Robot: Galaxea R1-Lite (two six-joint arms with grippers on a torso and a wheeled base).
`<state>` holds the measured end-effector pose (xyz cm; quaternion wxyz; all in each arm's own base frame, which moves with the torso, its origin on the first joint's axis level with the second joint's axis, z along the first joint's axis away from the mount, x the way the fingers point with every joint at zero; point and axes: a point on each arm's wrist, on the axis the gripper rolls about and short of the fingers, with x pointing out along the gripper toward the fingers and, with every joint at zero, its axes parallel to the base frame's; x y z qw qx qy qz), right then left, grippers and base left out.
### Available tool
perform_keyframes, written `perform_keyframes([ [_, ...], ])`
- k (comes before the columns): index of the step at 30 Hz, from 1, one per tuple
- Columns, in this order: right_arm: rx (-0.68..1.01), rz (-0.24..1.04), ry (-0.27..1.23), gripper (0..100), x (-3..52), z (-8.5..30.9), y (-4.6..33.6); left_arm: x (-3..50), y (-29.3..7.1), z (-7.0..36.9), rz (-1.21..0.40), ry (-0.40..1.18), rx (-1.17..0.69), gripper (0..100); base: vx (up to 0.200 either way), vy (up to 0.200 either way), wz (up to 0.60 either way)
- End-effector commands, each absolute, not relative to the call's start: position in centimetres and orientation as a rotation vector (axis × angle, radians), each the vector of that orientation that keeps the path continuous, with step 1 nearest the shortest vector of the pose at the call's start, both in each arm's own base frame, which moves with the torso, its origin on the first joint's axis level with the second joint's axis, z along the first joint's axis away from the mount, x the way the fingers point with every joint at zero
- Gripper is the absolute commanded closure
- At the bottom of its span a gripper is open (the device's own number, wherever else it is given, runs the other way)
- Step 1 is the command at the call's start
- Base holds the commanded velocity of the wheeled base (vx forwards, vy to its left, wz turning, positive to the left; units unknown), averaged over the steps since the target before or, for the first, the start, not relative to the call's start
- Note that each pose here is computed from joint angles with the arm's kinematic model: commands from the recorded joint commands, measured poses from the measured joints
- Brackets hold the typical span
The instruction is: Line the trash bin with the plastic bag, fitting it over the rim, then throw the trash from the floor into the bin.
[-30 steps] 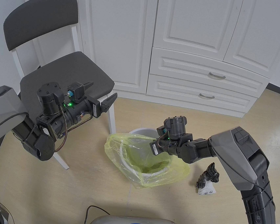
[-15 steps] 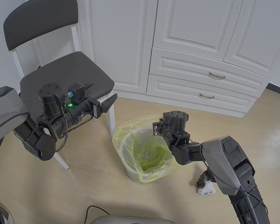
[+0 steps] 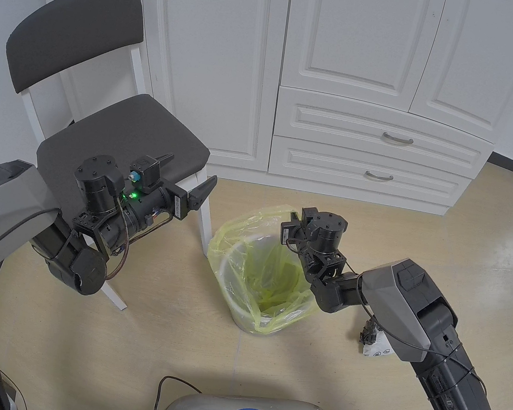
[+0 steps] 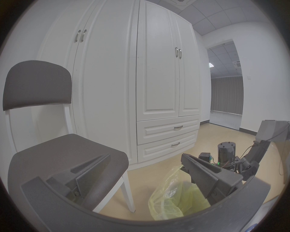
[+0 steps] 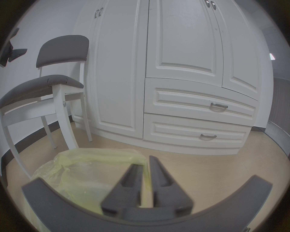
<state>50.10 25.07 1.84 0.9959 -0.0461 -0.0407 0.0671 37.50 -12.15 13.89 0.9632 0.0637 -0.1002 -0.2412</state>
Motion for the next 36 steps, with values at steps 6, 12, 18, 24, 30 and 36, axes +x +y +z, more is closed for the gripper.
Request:
perform_keyframes([
  [6,-0.083,0.131,-0.129,0,50.2,4.5,24.5,37.8,-12.2,13.2,-0.487,-0.189,0.139,0,0.000,0.000,0.00],
  [12,-0.156,0.150,0.063,0,46.8,3.5,22.8,37.8,-12.5,12.6,-0.495,-0.175,0.143,0,0.000,0.000,0.00],
  [18,-0.124,0.159,0.147,0,44.3,3.5,22.1,37.3,-13.5,11.4,-0.527,-0.134,0.143,0,0.000,0.000,0.00],
  [24,-0.006,0.168,0.221,0,41.6,3.6,21.9,36.7,-15.4,9.3,-0.586,-0.067,0.148,0,0.000,0.000,0.00],
  [30,0.116,0.144,0.251,0,39.5,3.6,20.5,37.2,-17.2,6.3,-0.626,0.056,0.155,0,0.000,0.000,0.00],
  [36,0.139,0.106,0.301,0,39.0,2.6,19.5,39.3,-18.8,5.3,-0.544,0.234,0.047,0,0.000,0.000,0.00],
])
